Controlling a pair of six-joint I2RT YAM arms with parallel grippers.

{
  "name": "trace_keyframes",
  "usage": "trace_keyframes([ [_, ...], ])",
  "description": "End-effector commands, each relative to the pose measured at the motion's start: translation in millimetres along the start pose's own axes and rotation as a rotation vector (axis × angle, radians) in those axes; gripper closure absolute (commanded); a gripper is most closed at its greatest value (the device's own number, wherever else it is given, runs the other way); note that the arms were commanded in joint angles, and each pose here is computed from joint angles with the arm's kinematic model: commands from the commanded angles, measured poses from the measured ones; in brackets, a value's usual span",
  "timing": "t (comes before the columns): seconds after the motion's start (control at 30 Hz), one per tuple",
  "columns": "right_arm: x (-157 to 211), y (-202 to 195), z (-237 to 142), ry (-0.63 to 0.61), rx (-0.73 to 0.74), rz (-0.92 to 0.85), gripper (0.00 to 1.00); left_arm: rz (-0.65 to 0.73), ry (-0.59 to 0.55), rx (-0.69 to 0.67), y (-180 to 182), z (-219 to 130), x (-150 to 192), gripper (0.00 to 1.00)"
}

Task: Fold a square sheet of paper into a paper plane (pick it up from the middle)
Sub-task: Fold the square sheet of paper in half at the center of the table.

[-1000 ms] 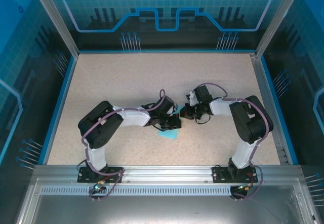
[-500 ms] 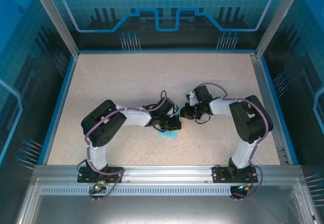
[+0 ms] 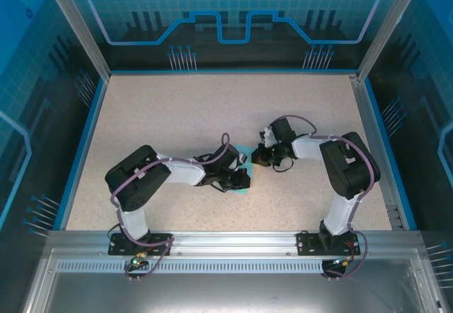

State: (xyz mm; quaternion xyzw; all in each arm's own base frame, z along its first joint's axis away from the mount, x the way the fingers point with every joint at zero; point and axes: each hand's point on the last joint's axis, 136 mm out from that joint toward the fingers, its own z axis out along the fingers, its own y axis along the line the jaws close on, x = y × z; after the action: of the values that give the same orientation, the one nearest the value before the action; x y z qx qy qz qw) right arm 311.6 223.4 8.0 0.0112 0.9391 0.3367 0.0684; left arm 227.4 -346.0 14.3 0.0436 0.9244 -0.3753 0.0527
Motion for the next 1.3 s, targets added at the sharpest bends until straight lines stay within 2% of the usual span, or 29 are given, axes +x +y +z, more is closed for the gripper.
trace_keyframes([
  [0.0,32.5,-51.0,18.2,0.094,0.186,0.070,0.99,-0.025,0.143,-0.055,18.3,0.2,49.3,0.97],
  [0.27,34.9,-52.8,19.8,0.102,0.190,0.071,0.99,-0.012,0.175,-0.089,25.3,-4.6,67.0,0.96],
  [0.4,32.3,-45.4,18.4,0.099,0.180,0.047,0.99,-0.006,0.146,-0.086,18.5,-11.3,60.7,0.96],
  [0.53,25.2,-21.4,17.9,0.094,0.162,-0.036,0.98,0.005,0.041,-0.069,-5.2,-34.2,33.5,0.91],
  [0.63,27.9,-5.6,23.1,0.112,0.165,-0.102,0.98,-0.089,-0.110,-0.233,18.8,-67.1,8.2,0.89],
  [0.73,42.6,9.5,32.0,0.156,0.146,-0.178,0.98,-0.175,-0.203,-0.357,49.2,-98.6,-1.4,0.81],
  [0.87,51.7,27.6,32.4,0.168,0.128,-0.232,0.98,-0.245,-0.238,-0.362,67.7,-119.0,0.9,0.67],
  [0.97,39.0,47.5,13.2,0.091,0.132,-0.234,0.96,-0.274,-0.235,-0.346,70.4,-124.0,7.2,0.58],
  [1.1,30.6,65.8,-11.1,-0.008,0.164,-0.226,0.90,-0.316,-0.222,-0.307,70.0,-124.6,17.8,0.52],
  [1.27,46.9,79.1,-2.5,-0.006,0.195,-0.223,0.88,-0.358,-0.211,-0.290,74.7,-124.6,28.8,0.47],
])
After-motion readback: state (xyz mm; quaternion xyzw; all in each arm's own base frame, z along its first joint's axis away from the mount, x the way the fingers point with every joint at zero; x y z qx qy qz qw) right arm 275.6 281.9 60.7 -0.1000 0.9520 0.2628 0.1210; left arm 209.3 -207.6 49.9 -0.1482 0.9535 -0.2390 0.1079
